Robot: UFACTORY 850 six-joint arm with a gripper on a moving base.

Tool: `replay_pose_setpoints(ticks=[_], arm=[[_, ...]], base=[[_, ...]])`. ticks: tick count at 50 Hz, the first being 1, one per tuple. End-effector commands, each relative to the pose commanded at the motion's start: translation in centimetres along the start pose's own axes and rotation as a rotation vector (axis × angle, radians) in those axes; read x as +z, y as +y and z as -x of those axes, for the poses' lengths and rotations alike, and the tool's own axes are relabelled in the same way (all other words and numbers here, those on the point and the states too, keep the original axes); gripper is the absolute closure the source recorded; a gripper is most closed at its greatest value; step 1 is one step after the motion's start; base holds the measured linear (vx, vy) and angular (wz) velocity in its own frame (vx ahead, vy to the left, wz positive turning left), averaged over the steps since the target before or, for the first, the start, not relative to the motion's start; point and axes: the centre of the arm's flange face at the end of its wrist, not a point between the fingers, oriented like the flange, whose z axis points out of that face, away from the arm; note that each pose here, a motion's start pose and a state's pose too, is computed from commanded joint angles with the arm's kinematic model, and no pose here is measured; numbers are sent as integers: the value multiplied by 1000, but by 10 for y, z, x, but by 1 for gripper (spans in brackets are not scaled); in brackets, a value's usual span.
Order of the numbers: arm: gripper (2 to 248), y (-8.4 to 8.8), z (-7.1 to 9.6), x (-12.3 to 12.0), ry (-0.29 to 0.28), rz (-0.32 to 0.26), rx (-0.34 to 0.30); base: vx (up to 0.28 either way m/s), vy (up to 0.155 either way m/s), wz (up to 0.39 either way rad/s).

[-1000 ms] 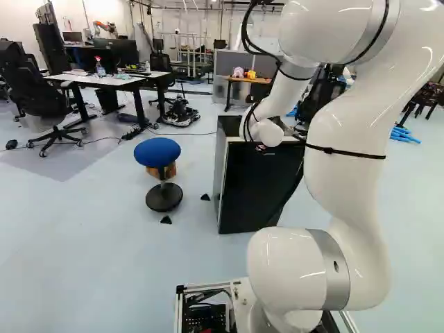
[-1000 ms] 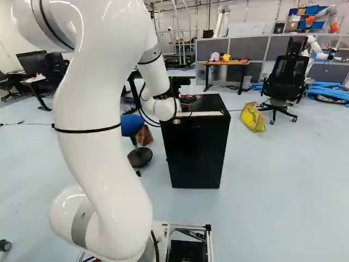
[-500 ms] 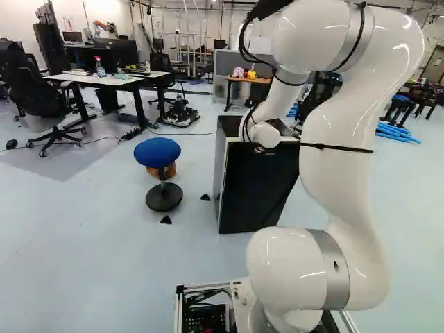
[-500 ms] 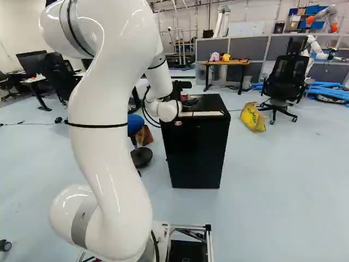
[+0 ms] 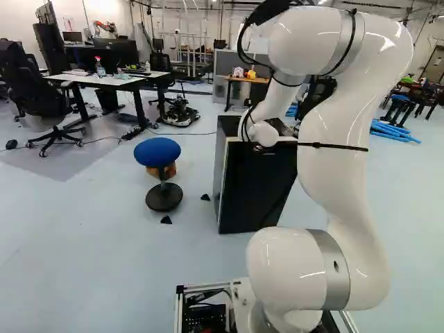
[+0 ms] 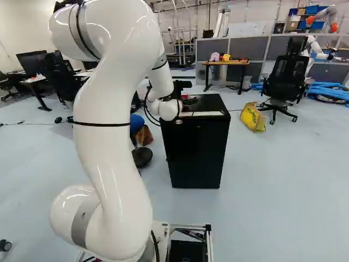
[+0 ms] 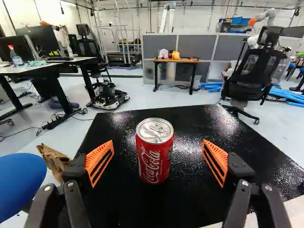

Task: Grab a drink from the fridge

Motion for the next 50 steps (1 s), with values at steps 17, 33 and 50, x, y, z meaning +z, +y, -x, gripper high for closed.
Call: replay_pose_setpoints(ticks=[17, 33, 50], arm=[[3, -1, 0, 0, 0, -2, 0], [65, -1, 0, 0, 0, -2, 0], [156, -1, -2, -1, 3, -2, -1]], base=[[0, 0, 0], [0, 0, 0], [0, 0, 0]])
